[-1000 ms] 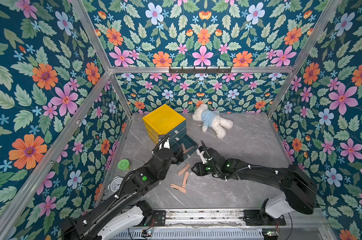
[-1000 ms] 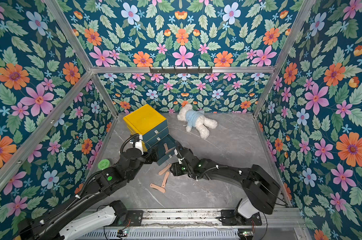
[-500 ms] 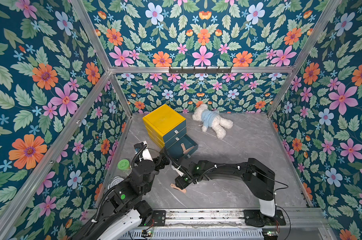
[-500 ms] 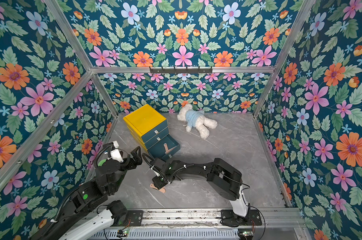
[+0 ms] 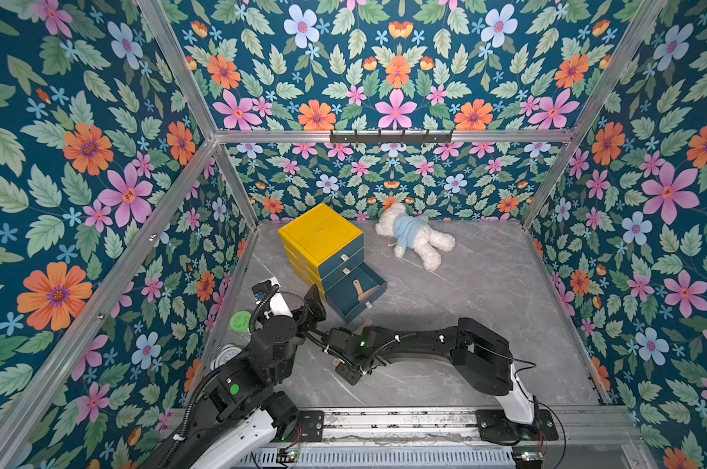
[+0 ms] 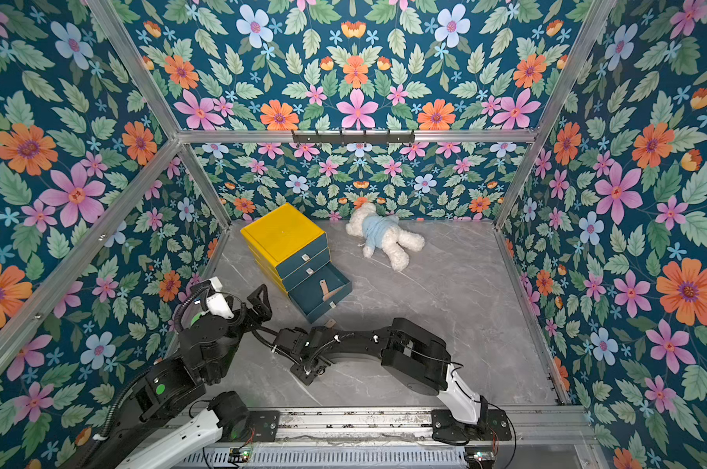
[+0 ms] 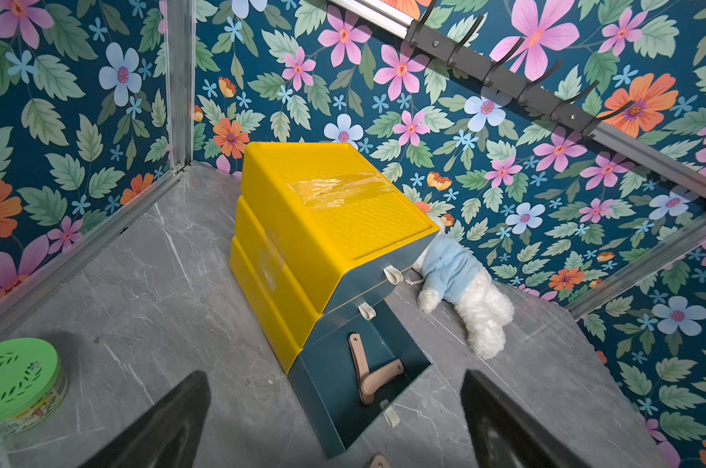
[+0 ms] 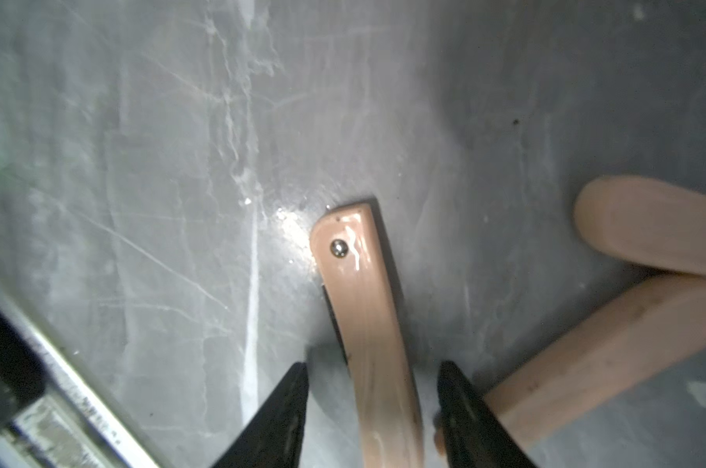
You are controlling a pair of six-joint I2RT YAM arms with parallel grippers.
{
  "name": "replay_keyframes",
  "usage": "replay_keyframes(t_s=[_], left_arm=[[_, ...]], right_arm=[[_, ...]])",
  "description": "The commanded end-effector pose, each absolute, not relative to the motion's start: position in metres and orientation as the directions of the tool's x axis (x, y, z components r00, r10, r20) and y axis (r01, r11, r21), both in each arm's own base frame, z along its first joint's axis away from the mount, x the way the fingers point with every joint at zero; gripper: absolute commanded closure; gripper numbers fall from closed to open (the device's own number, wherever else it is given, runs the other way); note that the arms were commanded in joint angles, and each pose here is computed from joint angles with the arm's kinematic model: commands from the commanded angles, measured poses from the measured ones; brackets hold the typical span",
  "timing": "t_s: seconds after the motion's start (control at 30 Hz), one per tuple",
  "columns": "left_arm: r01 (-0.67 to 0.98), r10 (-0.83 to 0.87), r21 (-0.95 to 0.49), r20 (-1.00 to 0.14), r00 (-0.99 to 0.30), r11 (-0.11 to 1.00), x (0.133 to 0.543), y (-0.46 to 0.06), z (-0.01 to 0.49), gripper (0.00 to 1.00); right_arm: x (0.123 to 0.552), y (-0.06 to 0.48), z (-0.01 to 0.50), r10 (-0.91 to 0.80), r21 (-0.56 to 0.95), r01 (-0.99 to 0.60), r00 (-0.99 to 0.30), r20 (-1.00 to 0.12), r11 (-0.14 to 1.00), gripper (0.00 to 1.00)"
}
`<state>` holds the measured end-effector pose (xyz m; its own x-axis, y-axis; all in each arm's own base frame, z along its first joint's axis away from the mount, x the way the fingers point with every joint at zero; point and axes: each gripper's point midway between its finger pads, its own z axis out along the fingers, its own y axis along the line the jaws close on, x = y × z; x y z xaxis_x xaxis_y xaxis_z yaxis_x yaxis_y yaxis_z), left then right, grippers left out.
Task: Place the fruit knives into the drawer by color
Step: Pick up the fruit knife from the center of the board.
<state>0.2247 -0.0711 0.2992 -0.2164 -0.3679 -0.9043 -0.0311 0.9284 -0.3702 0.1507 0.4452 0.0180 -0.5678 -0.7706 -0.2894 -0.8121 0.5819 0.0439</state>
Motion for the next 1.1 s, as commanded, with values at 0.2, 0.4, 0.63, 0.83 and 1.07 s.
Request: replay_keyframes(t_s=[0.2,0.4,0.63,0.83,1.07], left_arm=[[-0.055,-0.372,-0.369,-0.906,-0.201,0.928,0.225,-0.066,0.301,0.01],[-0.06,-0.366,-0.362,-0.908,-0.206,0.93,0.226,-0.067,0.299,0.01],[-0.064,-0.356,-0.351,-0.908,-0.221,0.934,0.23,-0.071,0.294,0.01],[-0.069,-0.352,-0.345,-0.908,-0.229,0.936,0.231,-0.073,0.288,0.01],[-0.077,-0.347,-0.338,-0.906,-0.244,0.938,0.232,-0.074,0.278,0.01]], right_arm=[[0.135,0.416,-0.006,-0.838,-0.029,-0.846,-0.521,-0.162,0.532,0.58],[0.136,0.416,-0.002,-0.829,-0.028,-0.844,-0.521,-0.203,0.536,0.71],[0.141,0.419,0.012,-0.802,-0.028,-0.833,-0.523,-0.288,0.553,0.84],[0.148,0.425,0.036,-0.741,-0.001,-0.81,-0.536,-0.404,0.586,0.89],[0.162,0.424,0.086,-0.593,0.096,-0.764,-0.567,-0.571,0.638,0.92]])
